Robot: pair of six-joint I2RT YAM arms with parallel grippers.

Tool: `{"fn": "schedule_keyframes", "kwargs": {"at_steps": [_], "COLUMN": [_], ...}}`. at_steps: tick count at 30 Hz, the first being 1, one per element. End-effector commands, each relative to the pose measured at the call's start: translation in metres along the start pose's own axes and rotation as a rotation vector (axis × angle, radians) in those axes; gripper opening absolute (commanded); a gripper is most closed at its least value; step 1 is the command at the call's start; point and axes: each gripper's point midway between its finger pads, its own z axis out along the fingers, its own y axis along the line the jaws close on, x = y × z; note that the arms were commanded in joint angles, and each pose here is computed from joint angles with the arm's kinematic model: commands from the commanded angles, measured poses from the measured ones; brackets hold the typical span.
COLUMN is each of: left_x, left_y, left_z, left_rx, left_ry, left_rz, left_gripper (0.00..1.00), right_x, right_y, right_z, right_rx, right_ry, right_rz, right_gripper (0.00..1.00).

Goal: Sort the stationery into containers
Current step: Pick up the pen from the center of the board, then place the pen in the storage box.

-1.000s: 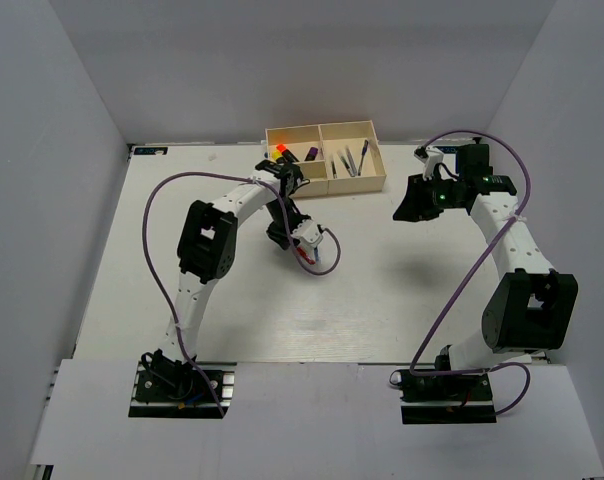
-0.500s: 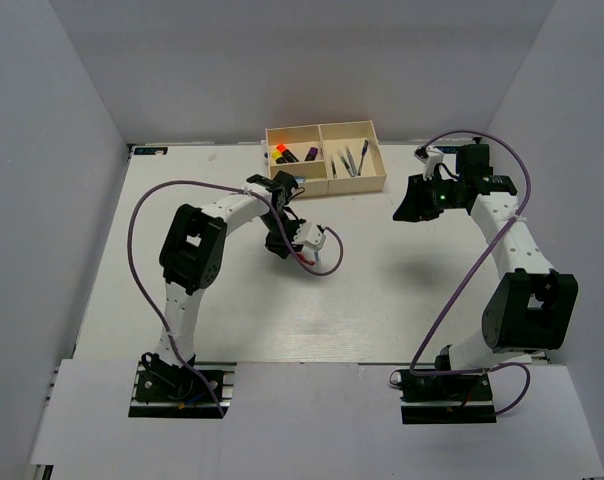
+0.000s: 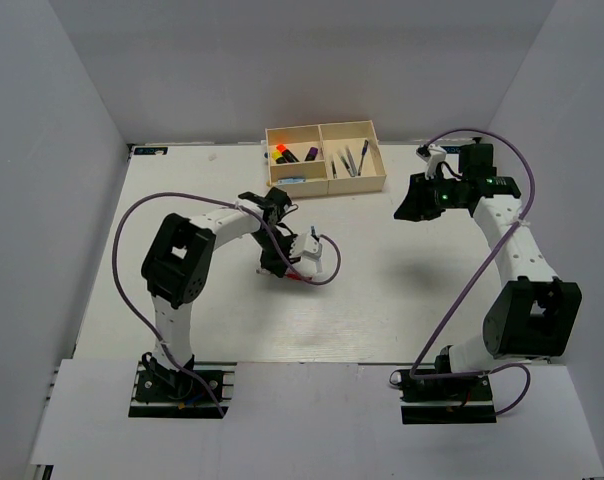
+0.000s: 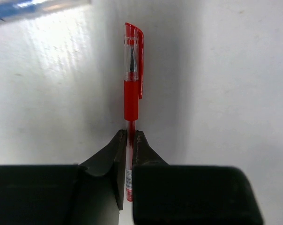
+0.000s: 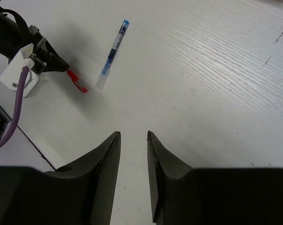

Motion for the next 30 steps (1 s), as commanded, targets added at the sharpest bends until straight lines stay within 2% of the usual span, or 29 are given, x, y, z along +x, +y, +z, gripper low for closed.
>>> {"fn": "schedule_keyframes", "kwargs": {"at_steps": [1,3,5,6,7,8,9,11,12,13,15,17,20,22,23,26,28,29,30], "left_x": [-0.002,-0.017,-0.037,-0.051,-0.072,-0.089,-0.103,-0.136,-0.147,-0.153,-0.163,-0.179,-0.194,-0.201,-0.205,-0.206,-0.217,-0.208,-0.221], "left_y": [-0.032,-0.043,-0.037,-0.037,-0.023,-0.019,-0.013,0.010,0.018,0.048,0.065,0.094,0.137,0.159,0.174,0.205,0.228,0.245,0.251], "left_z": [-0.010,-0.024,-0.046,-0.055,-0.073,-0.083,-0.093,-0.124,-0.134,-0.152,-0.177,-0.211,-0.235,-0.245,-0.247,-0.257,-0.255,-0.239,-0.252], "left_rx": [0.065,0.092,0.022,0.006,-0.073,-0.096,-0.126,-0.202,-0.226,-0.375,-0.473,-0.573,-0.647,-0.710,-0.806,-0.939,-0.980,-1.028,-1.061], "left_ry": [-0.011,-0.073,-0.128,-0.172,-0.247,-0.297,-0.326,-0.442,-0.496,-0.581,-0.713,-0.872,-1.004,-1.055,-1.073,-1.130,-1.180,-1.140,-1.181], "left_rz": [-0.173,-0.249,-0.283,-0.385,-0.408,-0.544,-0.563,-0.606,-0.784,-0.879,-1.072,-1.157,-1.290,-1.310,-1.301,-1.280,-1.217,-1.198,-1.133], "left_gripper": [0.00,0.00,0.00,0.00,0.00,0.00,0.00,0.00,0.00,0.00,0.00,0.00,0.00,0.00,0.00,0.00,0.00,0.00,0.00], "right_x": [-0.006,-0.005,-0.003,-0.003,-0.002,-0.001,-0.001,-0.002,-0.002,-0.002,-0.005,-0.006,-0.005,-0.003,-0.001,0.001,0.004,0.005,0.007], "right_y": [0.012,0.015,0.017,0.018,0.019,0.020,0.019,0.021,0.019,0.019,0.017,0.015,0.011,0.010,0.011,0.008,0.007,0.007,0.006], "right_z": [-0.011,-0.010,-0.008,-0.007,-0.008,-0.006,-0.007,-0.007,-0.008,-0.007,-0.009,-0.009,-0.008,-0.005,-0.003,-0.001,0.002,0.003,0.003], "right_rx": [-0.015,-0.023,-0.041,-0.046,-0.053,-0.057,-0.057,-0.054,-0.046,-0.043,-0.031,-0.023,-0.009,-0.012,-0.015,-0.012,-0.015,-0.014,-0.015], "right_ry": [-0.031,-0.041,-0.042,-0.040,-0.042,-0.041,-0.042,-0.049,-0.050,-0.050,-0.052,-0.050,-0.049,-0.045,-0.043,-0.050,-0.046,-0.046,-0.042], "right_rz": [-0.015,-0.007,0.024,0.037,0.053,0.055,0.059,0.056,0.057,0.054,0.052,0.052,0.060,0.061,0.070,0.074,0.079,0.083,0.083], "right_gripper": [0.35,0.35,0.35,0.34,0.34,0.34,0.34,0.33,0.33,0.34,0.34,0.33,0.34,0.33,0.33,0.33,0.33,0.33,0.33]}}
